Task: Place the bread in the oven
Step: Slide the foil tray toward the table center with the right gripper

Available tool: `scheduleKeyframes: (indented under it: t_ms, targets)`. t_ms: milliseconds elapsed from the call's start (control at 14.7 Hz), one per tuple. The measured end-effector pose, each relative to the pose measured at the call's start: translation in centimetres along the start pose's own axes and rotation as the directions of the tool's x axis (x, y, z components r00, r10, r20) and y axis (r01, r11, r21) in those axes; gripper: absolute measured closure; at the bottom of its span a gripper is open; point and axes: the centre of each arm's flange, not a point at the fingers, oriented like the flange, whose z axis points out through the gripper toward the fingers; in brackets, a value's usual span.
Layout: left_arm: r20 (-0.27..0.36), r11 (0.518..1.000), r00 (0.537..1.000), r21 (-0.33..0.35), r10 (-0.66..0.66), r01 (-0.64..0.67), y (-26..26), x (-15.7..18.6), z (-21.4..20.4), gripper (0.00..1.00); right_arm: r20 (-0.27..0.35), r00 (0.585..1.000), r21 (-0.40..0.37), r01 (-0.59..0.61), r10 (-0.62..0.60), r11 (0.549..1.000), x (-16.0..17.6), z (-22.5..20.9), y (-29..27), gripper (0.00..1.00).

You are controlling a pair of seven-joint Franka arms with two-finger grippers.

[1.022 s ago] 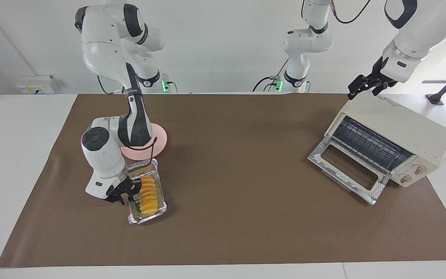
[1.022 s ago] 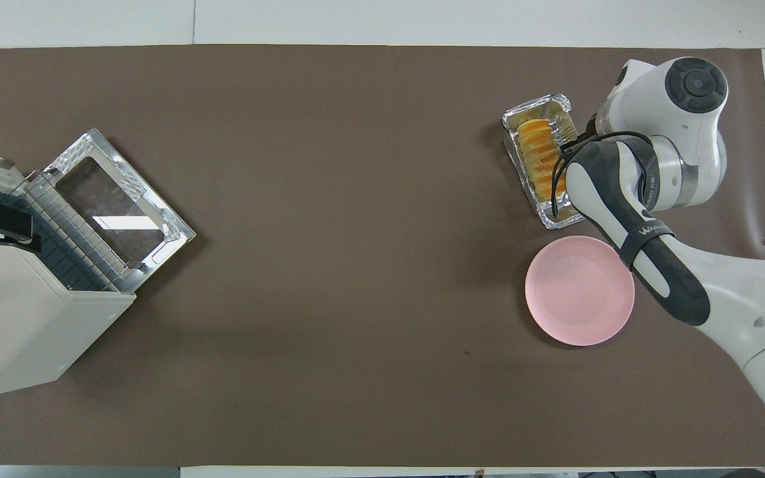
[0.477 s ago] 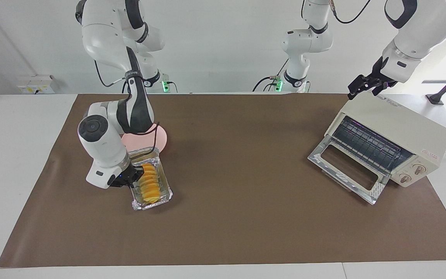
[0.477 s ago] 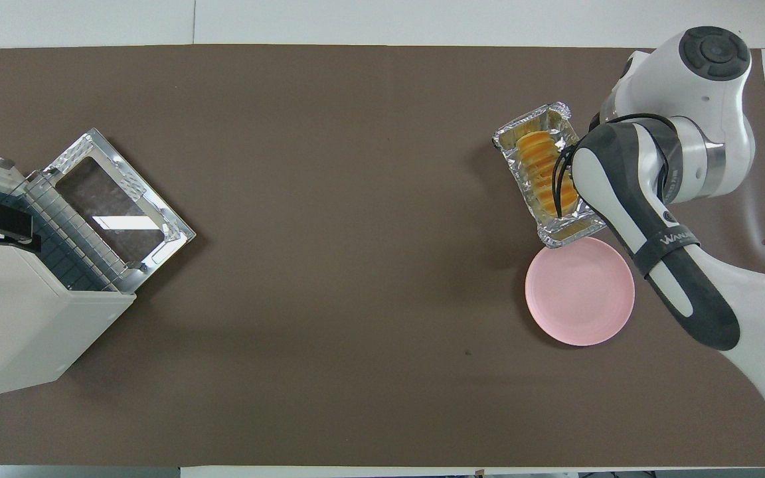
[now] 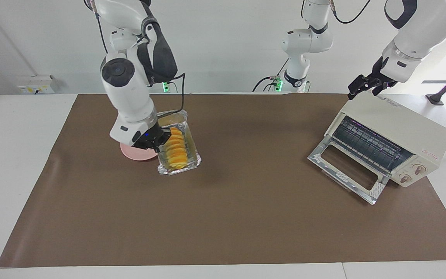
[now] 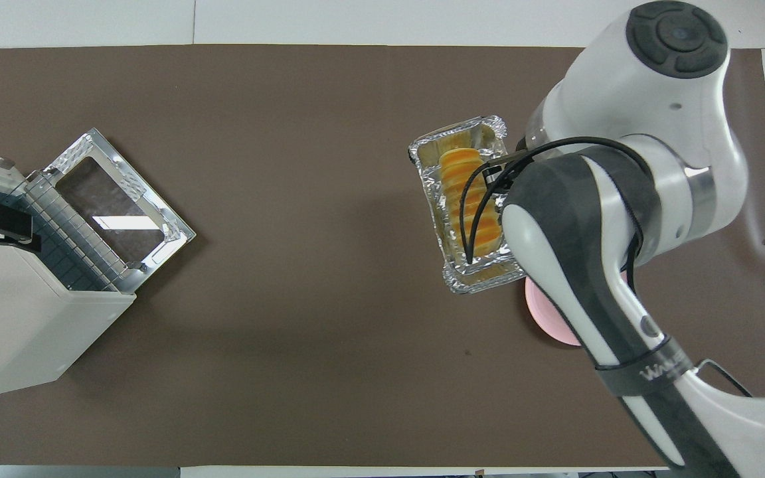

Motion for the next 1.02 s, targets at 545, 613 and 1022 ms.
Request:
scheduleKeyframes:
  t_ms: [545,613,1022]
  targets:
    - [0.0,1.0,1.0,0.0,0.0,0.0,0.0,0.0,0.0,0.0,-0.084,0.973,0.057,-0.212,0.216,0.976,0.3,14.6,-13.2,0.98]
    - [0.0,1.0,1.0,0.0,0.0,0.0,0.0,0.0,0.0,0.0,-0.089,0.968,0.065,-0.229,0.234,0.971,0.8,16.8,-13.6,0.98]
    - [0.0,1.0,1.0,0.0,0.0,0.0,0.0,0.0,0.0,0.0,-0.089,0.951,0.072,-0.289,0.295,0.955,1.6,18.8,-13.4,0.83]
